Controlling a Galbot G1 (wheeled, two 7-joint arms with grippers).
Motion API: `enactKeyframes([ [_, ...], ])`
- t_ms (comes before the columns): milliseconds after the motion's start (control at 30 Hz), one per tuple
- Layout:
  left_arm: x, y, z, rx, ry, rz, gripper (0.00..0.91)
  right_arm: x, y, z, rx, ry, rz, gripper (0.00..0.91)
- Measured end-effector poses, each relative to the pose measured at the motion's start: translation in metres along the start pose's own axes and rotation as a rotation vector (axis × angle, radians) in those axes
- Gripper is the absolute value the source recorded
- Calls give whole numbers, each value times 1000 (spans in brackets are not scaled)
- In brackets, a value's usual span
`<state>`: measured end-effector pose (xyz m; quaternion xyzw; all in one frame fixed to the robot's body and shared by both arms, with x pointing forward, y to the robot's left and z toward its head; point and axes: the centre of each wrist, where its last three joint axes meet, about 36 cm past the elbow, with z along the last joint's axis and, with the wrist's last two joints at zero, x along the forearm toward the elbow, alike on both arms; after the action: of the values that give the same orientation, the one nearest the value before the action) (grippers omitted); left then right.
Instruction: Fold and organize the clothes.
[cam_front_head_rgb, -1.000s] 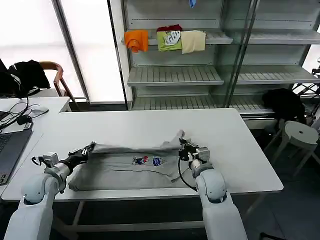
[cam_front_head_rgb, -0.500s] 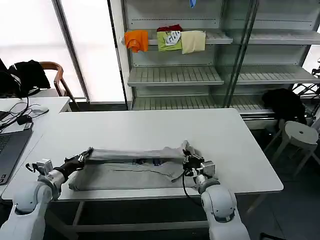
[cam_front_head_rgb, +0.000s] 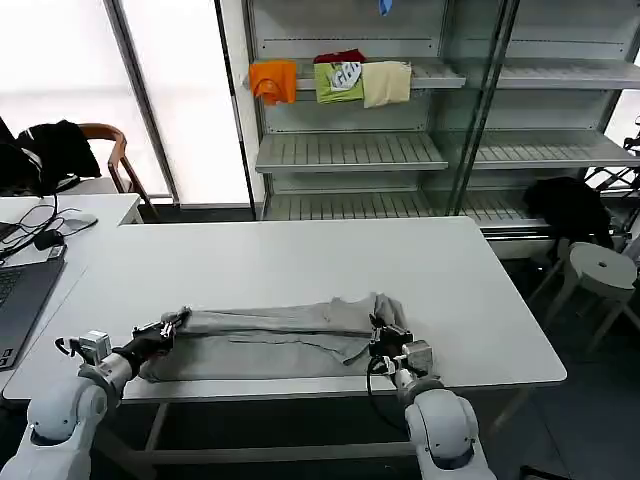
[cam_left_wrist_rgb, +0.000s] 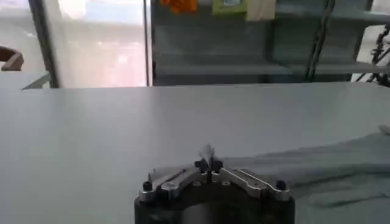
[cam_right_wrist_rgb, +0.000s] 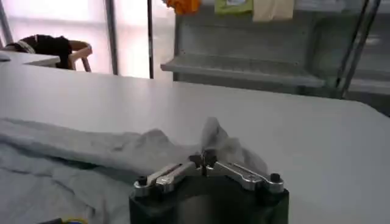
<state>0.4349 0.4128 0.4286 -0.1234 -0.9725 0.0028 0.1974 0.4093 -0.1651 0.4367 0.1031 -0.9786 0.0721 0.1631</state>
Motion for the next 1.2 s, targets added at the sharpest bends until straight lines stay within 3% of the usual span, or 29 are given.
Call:
enactKeyframes([
  [233, 8, -3, 0, -11, -16, -20, 907, 8, 1, 4, 102, -7, 82, 907],
  [433, 16, -7, -2, 8, -43, -43, 907, 17, -8, 0, 132, -39, 141, 907],
  [567, 21, -15, 1, 20, -63, -79, 907, 24, -19, -10, 95, -98, 161, 907],
  [767, 25, -34, 16, 23, -66, -156, 907, 31, -42, -30, -44, -183, 145, 907],
  [800, 25, -38, 20, 24, -63, -171, 675, 32, -45, -34, -60, -195, 140, 907],
  [867, 25, -44, 25, 26, -56, -195, 514, 34, -49, -39, -89, -214, 128, 907],
  [1167, 20, -61, 38, 45, -43, -265, 514, 38, -60, -48, -176, -252, 97, 907],
  [1200, 19, -62, 39, 47, -41, -270, 413, 38, -61, -48, -182, -255, 96, 907],
])
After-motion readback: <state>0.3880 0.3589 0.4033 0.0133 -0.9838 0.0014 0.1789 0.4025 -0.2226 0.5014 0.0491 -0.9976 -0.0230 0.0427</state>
